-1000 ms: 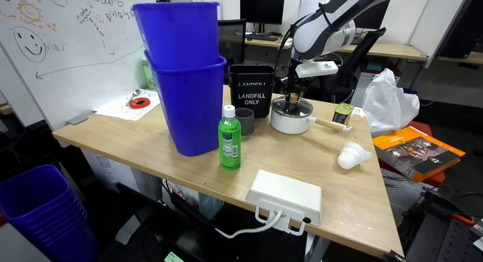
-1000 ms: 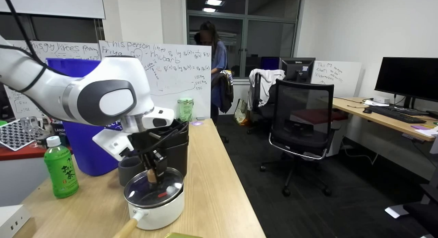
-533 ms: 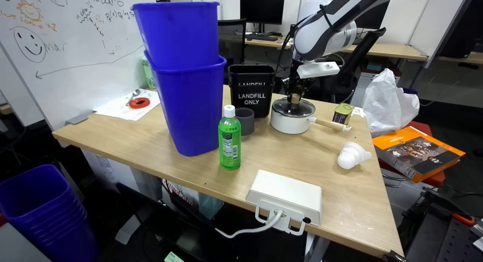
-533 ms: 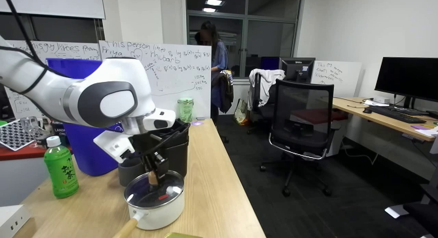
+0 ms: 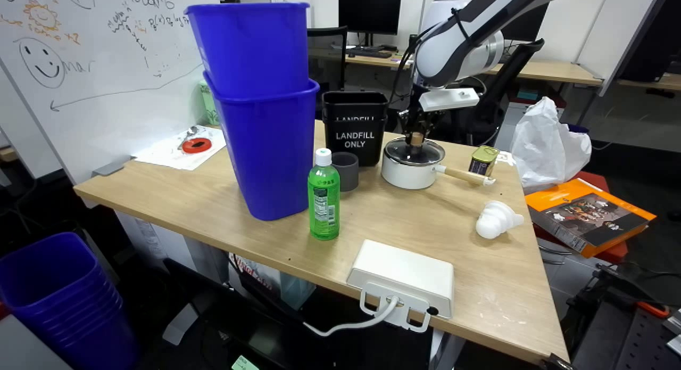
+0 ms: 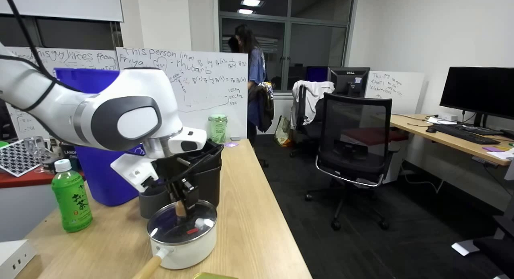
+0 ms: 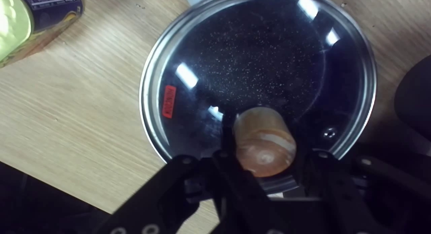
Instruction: Place the lid on the white pot
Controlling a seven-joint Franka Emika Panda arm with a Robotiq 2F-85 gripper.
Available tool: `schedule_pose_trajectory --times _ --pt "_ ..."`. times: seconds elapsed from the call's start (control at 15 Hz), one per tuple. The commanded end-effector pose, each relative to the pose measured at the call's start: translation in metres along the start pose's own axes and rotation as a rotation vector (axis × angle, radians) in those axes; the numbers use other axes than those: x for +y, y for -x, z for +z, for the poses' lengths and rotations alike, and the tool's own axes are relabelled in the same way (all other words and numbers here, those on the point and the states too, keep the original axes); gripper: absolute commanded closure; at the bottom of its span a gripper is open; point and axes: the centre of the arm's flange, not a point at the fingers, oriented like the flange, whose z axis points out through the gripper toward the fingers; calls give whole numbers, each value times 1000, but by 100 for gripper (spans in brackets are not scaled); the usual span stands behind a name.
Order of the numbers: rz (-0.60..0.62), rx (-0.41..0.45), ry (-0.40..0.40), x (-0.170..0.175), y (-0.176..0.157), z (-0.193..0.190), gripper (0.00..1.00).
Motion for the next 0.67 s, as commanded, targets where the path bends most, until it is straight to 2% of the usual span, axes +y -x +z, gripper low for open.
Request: schedule_pose_trajectory --times 0.0,0.6 --pt "8 16 5 -2 6 7 84" --pt "15 34 -17 -15 6 14 84"
